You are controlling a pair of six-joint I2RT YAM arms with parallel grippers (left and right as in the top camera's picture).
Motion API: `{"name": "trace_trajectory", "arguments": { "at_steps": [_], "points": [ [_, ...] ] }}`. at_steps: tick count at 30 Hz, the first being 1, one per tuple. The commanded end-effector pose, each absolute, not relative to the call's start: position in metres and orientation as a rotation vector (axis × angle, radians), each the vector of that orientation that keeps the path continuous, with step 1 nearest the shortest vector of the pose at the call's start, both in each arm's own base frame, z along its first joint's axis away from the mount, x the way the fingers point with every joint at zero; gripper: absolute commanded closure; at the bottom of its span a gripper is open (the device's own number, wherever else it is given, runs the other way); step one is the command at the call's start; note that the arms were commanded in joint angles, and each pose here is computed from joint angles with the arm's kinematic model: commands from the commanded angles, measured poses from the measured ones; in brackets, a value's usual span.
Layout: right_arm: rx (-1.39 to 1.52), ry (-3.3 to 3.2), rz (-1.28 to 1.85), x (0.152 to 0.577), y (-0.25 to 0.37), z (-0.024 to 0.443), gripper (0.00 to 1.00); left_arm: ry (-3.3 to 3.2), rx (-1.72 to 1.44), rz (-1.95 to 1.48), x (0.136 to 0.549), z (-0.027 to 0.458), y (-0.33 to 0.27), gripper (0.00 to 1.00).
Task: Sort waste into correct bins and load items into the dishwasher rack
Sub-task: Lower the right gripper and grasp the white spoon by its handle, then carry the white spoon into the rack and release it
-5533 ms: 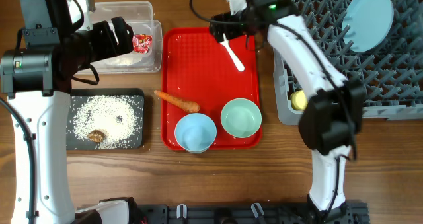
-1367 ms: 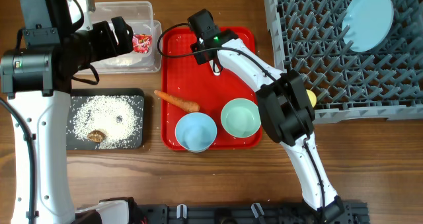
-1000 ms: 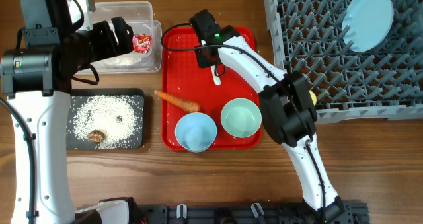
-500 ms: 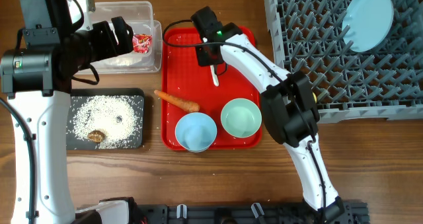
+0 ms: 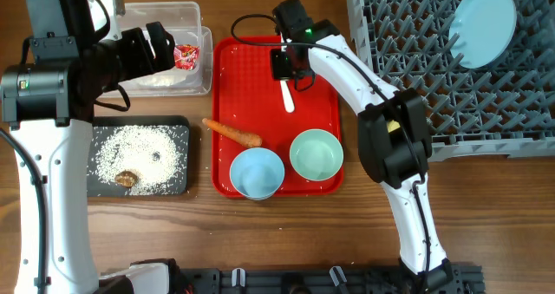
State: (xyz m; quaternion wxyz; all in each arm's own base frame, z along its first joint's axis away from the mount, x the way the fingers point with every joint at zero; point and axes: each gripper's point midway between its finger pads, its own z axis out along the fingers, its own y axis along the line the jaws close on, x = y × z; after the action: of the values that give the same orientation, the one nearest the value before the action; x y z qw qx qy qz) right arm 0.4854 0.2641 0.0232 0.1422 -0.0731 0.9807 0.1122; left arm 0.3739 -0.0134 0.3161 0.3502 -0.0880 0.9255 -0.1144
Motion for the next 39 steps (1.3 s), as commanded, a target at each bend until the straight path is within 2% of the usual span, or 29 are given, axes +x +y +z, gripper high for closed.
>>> {"name": "trace_trajectory", "arguments": {
  "at_steps": [1, 7, 13, 16, 19, 25, 31, 37, 39],
  "points": [
    [-0.194, 2.795, 0.300, 0.489, 0.259, 0.032, 0.96, 2.388, -0.239, -0.294, 0.377, 0.319, -0.011, 0.00],
    [-0.205, 2.852, 0.287, 0.482, 0.262, -0.002, 0.95, 2.388, -0.239, -0.294, 0.377, 0.319, -0.011, 0.00],
    [-0.202, 2.813, 0.304, 0.492, 0.264, 0.003, 0.49, 2.388, -0.239, -0.294, 0.377, 0.319, -0.011, 0.00],
    [-0.203, 2.793, 0.338, 0.497, 0.268, 0.010, 0.42, 2.388, -0.239, -0.294, 0.377, 0.319, -0.011, 0.00],
    [-0.242, 2.772, 0.391, 0.500, 0.275, 0.015, 0.40, 2.388, -0.239, -0.294, 0.377, 0.319, -0.011, 0.00],
    [-0.250, 2.831, 0.424, 0.482, 0.280, 0.001, 0.46, 2.388, -0.239, -0.294, 0.377, 0.319, -0.011, 0.00],
    [-0.078, 2.939, 0.292, 0.458, 0.266, -0.038, 0.58, 2.388, -0.239, -0.294, 0.377, 0.319, -0.011, 0.00],
    [-0.047, 2.930, 0.296, 0.461, 0.266, -0.039, 0.82, 2.388, -0.239, -0.294, 0.377, 0.319, -0.011, 0.00],
    [-0.049, 2.930, 0.297, 0.461, 0.267, -0.039, 0.92, 2.388, -0.239, -0.294, 0.377, 0.319, -0.011, 0.00]
  ]
}}
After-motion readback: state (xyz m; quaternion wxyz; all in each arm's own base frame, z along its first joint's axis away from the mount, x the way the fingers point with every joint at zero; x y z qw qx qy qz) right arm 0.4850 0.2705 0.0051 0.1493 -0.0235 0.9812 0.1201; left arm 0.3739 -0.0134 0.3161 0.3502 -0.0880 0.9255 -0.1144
